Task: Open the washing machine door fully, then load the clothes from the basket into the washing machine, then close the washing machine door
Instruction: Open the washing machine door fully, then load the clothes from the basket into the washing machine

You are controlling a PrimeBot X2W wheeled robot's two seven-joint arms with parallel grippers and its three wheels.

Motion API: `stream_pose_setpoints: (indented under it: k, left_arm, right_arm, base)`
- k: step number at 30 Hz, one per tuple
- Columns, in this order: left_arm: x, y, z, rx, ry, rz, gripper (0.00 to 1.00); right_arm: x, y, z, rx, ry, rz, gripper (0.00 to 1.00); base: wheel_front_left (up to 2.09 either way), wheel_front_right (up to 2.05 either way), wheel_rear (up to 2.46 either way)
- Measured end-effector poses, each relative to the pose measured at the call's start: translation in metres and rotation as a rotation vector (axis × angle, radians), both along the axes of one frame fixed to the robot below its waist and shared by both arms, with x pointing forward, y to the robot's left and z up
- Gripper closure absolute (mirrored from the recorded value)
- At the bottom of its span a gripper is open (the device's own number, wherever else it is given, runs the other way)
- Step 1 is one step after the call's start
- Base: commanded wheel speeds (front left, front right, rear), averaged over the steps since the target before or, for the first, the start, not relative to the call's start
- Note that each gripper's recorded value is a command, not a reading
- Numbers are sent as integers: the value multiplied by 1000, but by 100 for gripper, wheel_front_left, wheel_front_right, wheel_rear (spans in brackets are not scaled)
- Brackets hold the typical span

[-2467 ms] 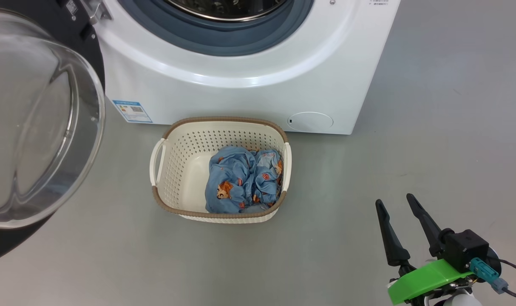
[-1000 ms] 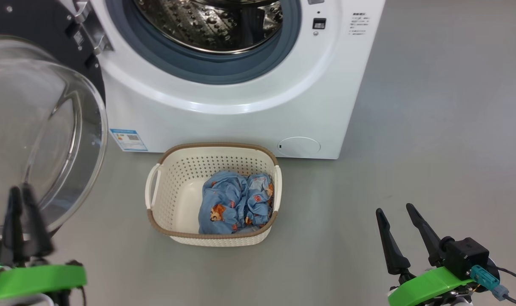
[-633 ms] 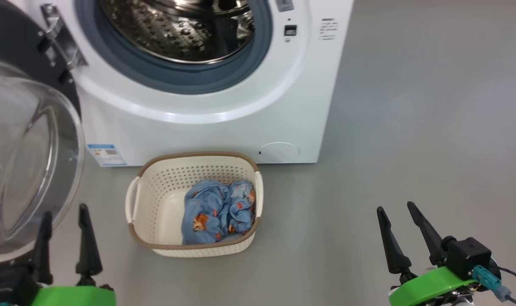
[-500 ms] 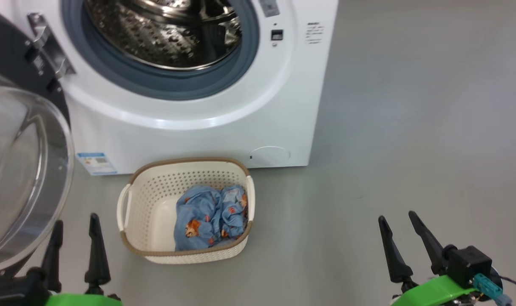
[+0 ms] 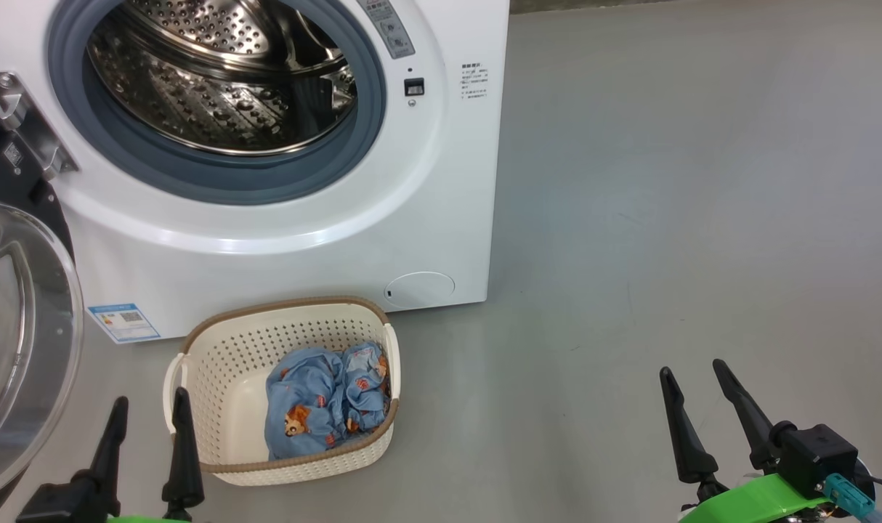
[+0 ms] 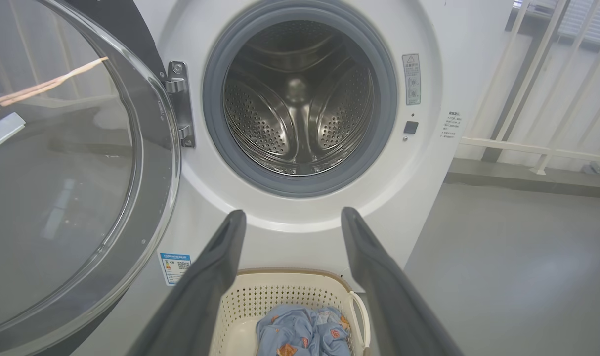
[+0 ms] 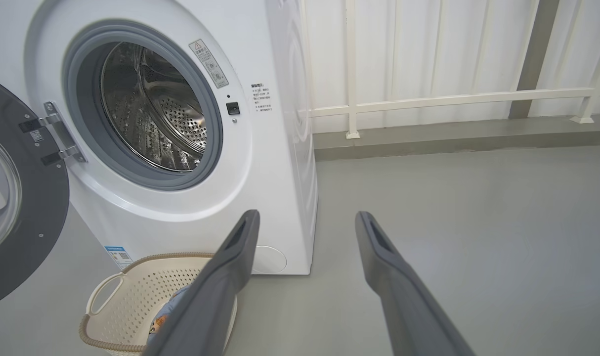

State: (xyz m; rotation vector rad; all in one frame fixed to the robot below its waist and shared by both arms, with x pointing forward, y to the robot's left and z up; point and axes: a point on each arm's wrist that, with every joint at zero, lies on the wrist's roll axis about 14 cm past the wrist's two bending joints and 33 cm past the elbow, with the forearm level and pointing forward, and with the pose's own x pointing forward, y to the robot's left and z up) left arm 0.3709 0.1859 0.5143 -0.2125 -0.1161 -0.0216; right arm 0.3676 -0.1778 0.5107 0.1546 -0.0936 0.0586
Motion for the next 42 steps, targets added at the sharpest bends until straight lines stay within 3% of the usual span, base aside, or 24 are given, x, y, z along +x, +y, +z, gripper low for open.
stream_pose_setpoints:
  k: [42]
  left_arm:
    - [-18, 1, -7, 41, 23, 2, 0]
  right_arm:
    - [-2, 6, 10, -26, -30, 20, 0]
  base:
    - [0, 0, 0]
